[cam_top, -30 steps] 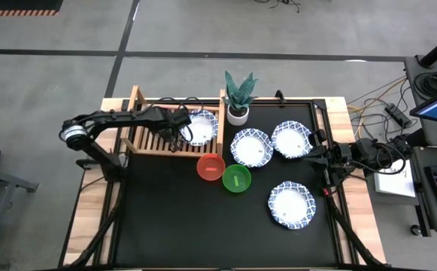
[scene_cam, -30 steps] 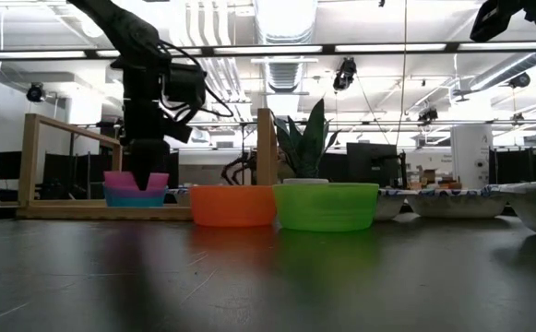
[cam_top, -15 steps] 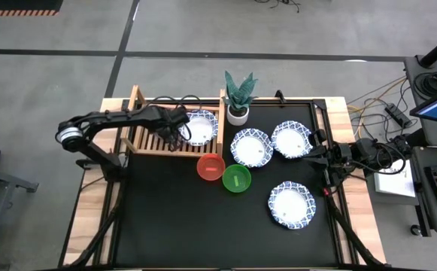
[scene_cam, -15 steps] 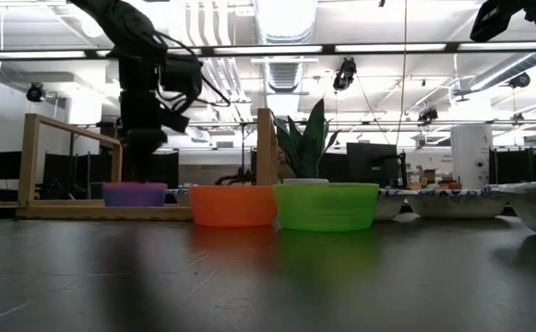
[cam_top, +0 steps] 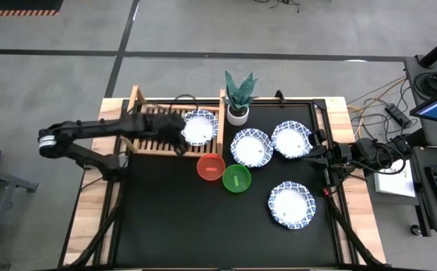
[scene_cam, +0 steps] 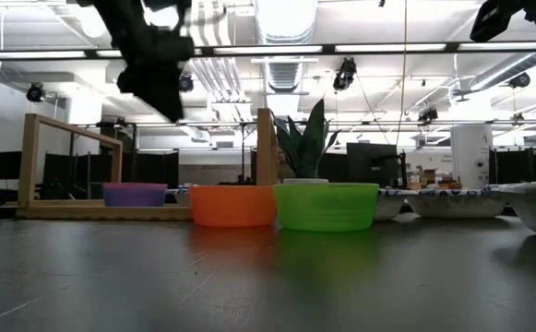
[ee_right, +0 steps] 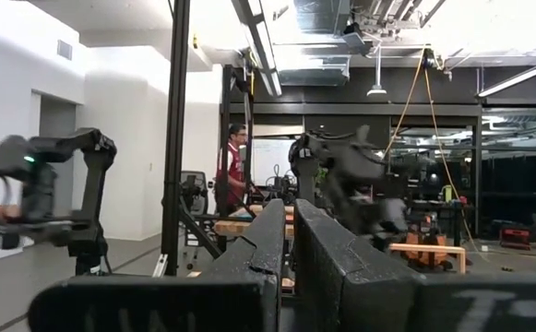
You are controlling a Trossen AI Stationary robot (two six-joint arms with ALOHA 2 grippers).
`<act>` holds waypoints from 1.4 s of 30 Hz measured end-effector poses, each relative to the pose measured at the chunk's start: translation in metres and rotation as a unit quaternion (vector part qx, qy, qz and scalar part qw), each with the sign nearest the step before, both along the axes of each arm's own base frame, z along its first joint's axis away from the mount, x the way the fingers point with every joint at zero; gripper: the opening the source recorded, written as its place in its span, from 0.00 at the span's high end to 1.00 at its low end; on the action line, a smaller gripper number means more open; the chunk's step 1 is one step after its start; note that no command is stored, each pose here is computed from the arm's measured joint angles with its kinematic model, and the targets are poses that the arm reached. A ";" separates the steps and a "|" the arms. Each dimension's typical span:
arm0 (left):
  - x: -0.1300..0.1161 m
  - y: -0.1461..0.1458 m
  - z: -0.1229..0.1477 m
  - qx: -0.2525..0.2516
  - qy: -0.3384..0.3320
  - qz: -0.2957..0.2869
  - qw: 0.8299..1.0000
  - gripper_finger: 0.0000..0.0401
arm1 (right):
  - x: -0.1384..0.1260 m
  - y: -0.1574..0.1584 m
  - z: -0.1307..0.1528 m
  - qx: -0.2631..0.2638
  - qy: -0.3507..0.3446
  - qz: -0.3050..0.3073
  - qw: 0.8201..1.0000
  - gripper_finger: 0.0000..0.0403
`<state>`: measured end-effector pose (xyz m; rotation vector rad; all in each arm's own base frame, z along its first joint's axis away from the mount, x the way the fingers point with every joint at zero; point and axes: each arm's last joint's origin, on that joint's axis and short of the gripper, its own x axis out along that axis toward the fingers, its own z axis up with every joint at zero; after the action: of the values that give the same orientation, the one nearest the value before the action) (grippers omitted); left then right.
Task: Place and stack bowls onto a shelf
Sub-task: Stack the blue patterned bowl on top of the blue patterned bowl on the shelf
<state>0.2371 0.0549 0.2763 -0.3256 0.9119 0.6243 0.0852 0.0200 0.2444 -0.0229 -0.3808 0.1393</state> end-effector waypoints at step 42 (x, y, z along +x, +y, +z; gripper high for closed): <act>0.057 -0.161 -0.021 0.058 -0.189 -0.164 0.967 0.69 | 0.099 0.020 0.008 -0.014 0.564 -0.108 0.819 0.84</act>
<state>0.2945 -0.1061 0.2557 -0.1741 0.5418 0.2928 0.1838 0.0402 0.2527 -0.0099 0.8224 -0.0833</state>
